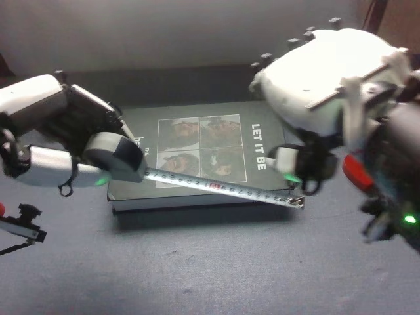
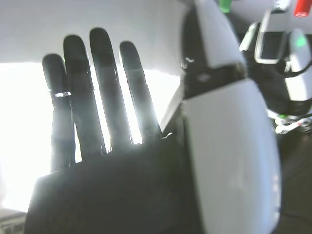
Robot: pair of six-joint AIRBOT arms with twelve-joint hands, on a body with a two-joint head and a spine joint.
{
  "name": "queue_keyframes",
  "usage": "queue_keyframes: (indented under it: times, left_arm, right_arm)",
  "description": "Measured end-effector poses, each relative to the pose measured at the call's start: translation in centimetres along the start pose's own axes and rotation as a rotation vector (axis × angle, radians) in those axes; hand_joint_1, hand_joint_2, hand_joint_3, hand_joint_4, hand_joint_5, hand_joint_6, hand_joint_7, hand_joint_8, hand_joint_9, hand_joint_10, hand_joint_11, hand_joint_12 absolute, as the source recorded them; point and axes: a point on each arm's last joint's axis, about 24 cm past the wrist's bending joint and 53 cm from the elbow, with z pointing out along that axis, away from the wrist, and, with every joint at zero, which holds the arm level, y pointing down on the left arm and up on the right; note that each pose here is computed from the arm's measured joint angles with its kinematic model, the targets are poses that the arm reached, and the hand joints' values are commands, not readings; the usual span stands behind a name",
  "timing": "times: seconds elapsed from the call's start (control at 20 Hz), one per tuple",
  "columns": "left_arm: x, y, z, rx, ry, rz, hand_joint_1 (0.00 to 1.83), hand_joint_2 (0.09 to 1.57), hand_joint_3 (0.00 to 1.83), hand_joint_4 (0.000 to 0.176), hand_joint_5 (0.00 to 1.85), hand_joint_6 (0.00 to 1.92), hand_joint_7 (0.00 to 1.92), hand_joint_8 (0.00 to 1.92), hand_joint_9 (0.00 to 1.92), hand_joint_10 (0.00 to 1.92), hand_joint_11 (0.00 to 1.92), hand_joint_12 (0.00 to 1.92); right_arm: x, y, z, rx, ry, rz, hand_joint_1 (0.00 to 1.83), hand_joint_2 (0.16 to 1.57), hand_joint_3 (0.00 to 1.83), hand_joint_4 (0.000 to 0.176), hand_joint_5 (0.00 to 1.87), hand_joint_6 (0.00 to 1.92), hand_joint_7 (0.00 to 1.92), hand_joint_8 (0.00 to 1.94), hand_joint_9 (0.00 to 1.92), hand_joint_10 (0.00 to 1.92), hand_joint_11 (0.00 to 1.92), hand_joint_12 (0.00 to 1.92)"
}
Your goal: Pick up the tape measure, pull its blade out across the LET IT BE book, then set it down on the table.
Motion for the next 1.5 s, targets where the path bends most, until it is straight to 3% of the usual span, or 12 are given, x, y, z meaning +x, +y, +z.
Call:
queue_keyframes:
  times: [0.1, 0.25, 0.5, 0.65, 1.0, 1.2, 1.5]
  left_arm:
    - [-0.2, -0.1, 0.5, -0.036, 0.006, 0.012, 1.39, 1.06, 0.00, 0.000, 1.08, 0.59, 1.10, 0.79, 1.05, 1.11, 1.06, 0.94]
    - [-2.3, -0.2, 1.0, -0.071, -0.028, -0.019, 1.39, 1.06, 0.00, 0.000, 1.07, 0.59, 1.11, 0.78, 1.05, 1.11, 1.07, 0.93]
    - [-3.3, 0.2, 1.5, -0.105, -0.060, -0.079, 1.39, 1.06, 0.00, 0.000, 1.07, 0.59, 1.11, 0.77, 1.05, 1.10, 1.07, 0.93]
    - [-4.1, 0.7, 1.7, -0.116, -0.076, -0.095, 1.39, 1.06, 0.00, 0.000, 1.07, 0.60, 1.11, 0.78, 1.05, 1.10, 1.07, 0.92]
    - [-6.3, 1.4, 1.7, -0.133, -0.118, -0.126, 1.39, 1.06, 0.00, 0.000, 1.07, 0.58, 1.10, 0.79, 1.06, 1.10, 1.08, 0.90]
    - [-6.4, 1.6, 1.8, -0.138, -0.122, -0.147, 1.39, 1.06, 0.00, 0.000, 1.07, 0.59, 1.08, 0.82, 1.06, 1.09, 1.09, 0.90]
    - [-6.4, 1.4, 1.9, -0.136, -0.119, -0.151, 1.39, 1.07, 0.00, 0.000, 1.03, 0.63, 1.11, 0.78, 1.04, 1.13, 1.09, 0.89]
  right_arm:
    - [0.4, -0.1, 0.8, 0.038, 0.033, 0.043, 0.95, 1.09, 0.00, 0.000, 0.64, 0.03, 0.77, 0.02, 0.74, 0.04, 0.34, 1.03]
    - [1.3, -0.8, 1.6, 0.102, 0.089, 0.102, 0.96, 1.10, 0.00, 0.000, 0.66, 0.03, 0.78, 0.02, 0.76, 0.04, 0.36, 1.03]
    - [0.9, 0.3, 1.9, 0.099, 0.070, 0.171, 0.97, 1.10, 0.00, 0.000, 0.69, 0.03, 0.78, 0.02, 0.77, 0.04, 0.37, 1.03]
    - [0.5, 0.5, 2.6, 0.107, 0.037, 0.173, 0.95, 1.10, 0.00, 0.000, 0.71, 0.03, 0.78, 0.01, 0.77, 0.03, 0.39, 1.03]
    - [1.3, 0.9, 4.0, 0.124, 0.043, 0.190, 0.96, 1.10, 0.00, 0.000, 0.70, 0.02, 0.76, 0.00, 0.80, 0.04, 0.42, 1.04]
    - [1.8, 1.3, 4.9, 0.120, 0.053, 0.191, 0.96, 1.10, 0.00, 0.000, 0.71, 0.01, 0.79, 0.01, 0.82, 0.04, 0.44, 1.05]
    - [2.0, 0.4, 6.4, 0.140, 0.056, 0.183, 0.96, 1.10, 0.00, 0.000, 0.71, 0.01, 0.80, 0.01, 0.83, 0.04, 0.45, 1.05]
